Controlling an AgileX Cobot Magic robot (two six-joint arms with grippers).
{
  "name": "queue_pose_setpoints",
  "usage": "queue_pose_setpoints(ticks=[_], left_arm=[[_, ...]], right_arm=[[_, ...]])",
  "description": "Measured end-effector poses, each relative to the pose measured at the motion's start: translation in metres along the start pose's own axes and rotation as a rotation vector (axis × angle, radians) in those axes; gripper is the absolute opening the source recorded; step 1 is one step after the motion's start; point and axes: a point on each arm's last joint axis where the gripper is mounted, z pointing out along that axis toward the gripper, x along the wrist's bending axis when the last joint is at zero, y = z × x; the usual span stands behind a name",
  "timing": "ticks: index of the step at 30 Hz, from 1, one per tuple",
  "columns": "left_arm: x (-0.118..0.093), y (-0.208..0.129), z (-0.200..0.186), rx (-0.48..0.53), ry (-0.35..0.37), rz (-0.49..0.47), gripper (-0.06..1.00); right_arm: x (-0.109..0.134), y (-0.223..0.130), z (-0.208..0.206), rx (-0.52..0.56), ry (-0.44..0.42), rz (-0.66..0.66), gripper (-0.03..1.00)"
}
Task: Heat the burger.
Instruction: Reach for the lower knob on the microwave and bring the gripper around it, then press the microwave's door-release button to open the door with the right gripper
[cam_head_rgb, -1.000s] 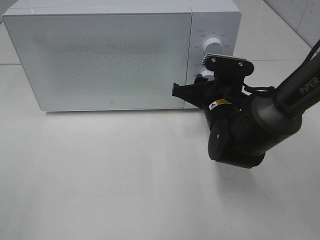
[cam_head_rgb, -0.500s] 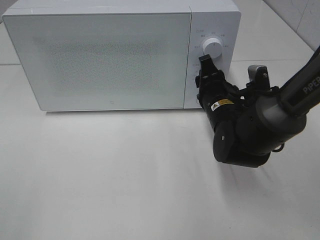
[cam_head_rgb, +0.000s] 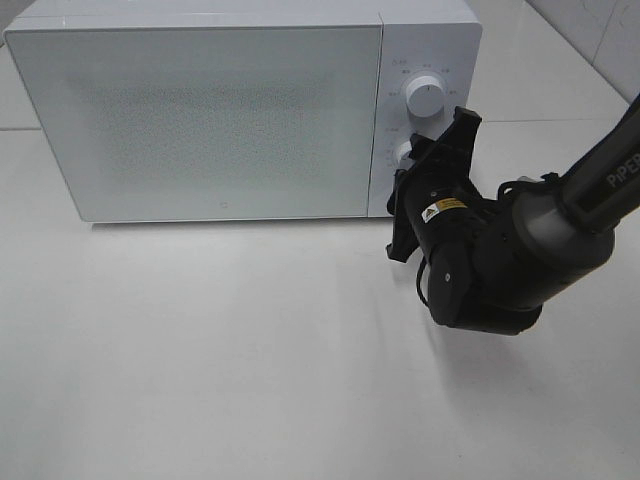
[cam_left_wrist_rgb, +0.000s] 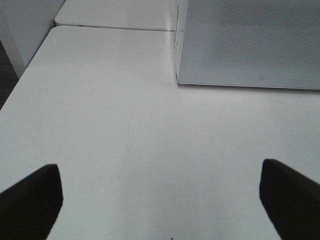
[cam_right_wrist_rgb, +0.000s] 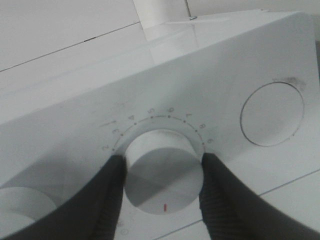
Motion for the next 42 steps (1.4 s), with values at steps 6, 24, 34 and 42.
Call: queue_pose_setpoints(ticks=[6,24,34,42], left_arm=[[0.000,0.000,0.000,0.000,0.000,0.000,0.99],[0.000,0.000,0.000,0.000,0.000,0.000,0.99],[0.000,0.000,0.000,0.000,0.000,0.000,0.99],[0.000,0.000,0.000,0.000,0.000,0.000,0.99]], right_arm=[[0.000,0.000,0.000,0.001,0.000,0.006,0.45],[0.000,0.002,0.000,-0.026,0.005,-0.046,0.45],[-0.002,0.000,-0.005,-0.035,-0.006,-0.123,0.54],[0.008,0.010,-0.030,-0.003,-0.055,-0.369,0.64]])
